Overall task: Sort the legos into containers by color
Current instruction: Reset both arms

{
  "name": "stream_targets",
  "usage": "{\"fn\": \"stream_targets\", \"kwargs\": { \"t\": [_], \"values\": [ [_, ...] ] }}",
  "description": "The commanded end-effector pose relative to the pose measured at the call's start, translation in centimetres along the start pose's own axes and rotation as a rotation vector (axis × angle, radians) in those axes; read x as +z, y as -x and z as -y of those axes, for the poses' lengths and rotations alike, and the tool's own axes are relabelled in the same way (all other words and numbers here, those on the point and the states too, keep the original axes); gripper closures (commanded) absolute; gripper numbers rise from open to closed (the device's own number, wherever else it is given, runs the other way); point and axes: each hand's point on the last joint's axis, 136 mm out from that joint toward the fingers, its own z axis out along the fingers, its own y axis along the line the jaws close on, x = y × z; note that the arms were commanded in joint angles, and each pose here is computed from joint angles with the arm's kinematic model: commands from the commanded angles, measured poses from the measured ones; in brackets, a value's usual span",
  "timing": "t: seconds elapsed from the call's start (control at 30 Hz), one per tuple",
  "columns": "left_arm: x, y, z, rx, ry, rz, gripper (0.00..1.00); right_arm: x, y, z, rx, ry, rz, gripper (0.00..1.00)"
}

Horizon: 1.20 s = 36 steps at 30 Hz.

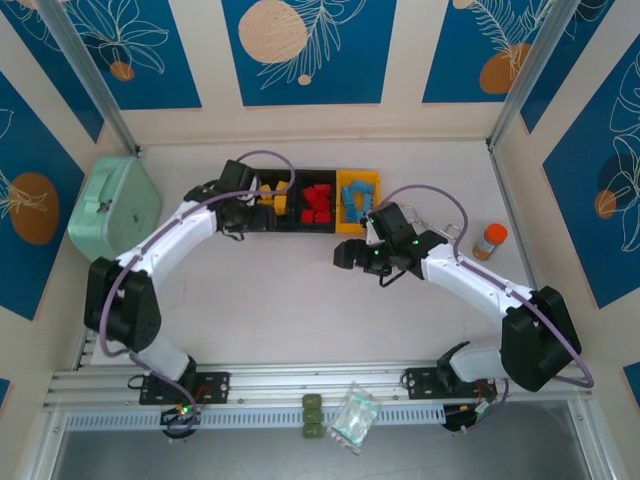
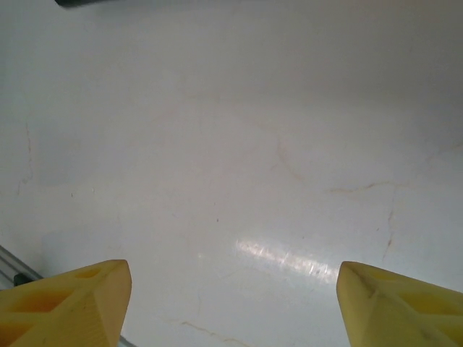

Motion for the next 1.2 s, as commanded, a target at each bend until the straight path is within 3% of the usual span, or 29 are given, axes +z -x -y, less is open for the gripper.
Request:
{"fn": "stream_targets", "kwargs": {
  "t": [0.0, 0.03, 0.07, 0.1, 0.13, 0.17, 0.3, 0.47, 0.57, 0.77, 0.93, 1.17],
  "values": [
    [-0.6, -0.3, -0.2, -0.025, -0.042, 0.073, 0.36, -0.7, 2.0, -0.1, -0.051, -0.013, 0.043, 0.22],
    [-1.0, -0.7, -0.5, -0.025, -0.038, 0.092, 0.33, -0.9, 2.6, -0.1, -0.057, -0.017, 0.059, 0.19],
    [-1.3, -0.9, -0.8, -0.024, -0.034, 0.113, 0.28, -1.0, 3.3, -0.1, -0.064, -0.021, 0.076, 0.01],
    [-1.7, -1.0, -1.2, -0.023, -0.026, 0.132, 0.20, -1.2, 3.8, 0.0, -0.069, -0.029, 0.089, 0.01],
    [-2.0, -1.1, -1.7, -0.025, -0.013, 0.151, 0.03, -1.3, 4.5, 0.1, -0.075, -0.039, 0.107, 0.01],
    [-2.3, -1.1, -2.3, -0.027, 0.002, 0.170, 0.00, -1.6, 5.2, 0.2, -0.080, -0.048, 0.124, 0.01],
    [-4.0, 0.0, -4.7, -0.027, 0.099, 0.261, 0.01, -3.3, 8.3, 1.5, -0.093, -0.125, 0.227, 0.01],
    [-6.2, 2.1, -8.8, -0.027, 0.241, 0.433, 0.01, -6.9, 12.8, 7.0, -0.051, -0.388, 0.454, 0.01],
    [-6.6, 2.7, -11.5, -0.051, 0.292, 0.492, 0.01, -8.9, 14.6, 9.5, -0.074, -0.473, 0.599, 0.01],
    [-6.4, 2.6, -16.4, -0.005, 0.456, 0.589, 0.01, -11.8, 15.4, 15.0, -0.166, -0.674, 0.858, 0.01],
    [-2.6, 2.8, -17.3, 0.006, 0.395, 0.655, 0.01, -10.7, 14.5, 19.4, -0.122, -0.708, 0.866, 0.01],
    [0.2, 1.5, -18.1, 0.063, 0.409, 0.799, 0.01, -7.3, 13.5, 20.5, -0.209, -0.586, 0.934, 0.01]
  ]
}}
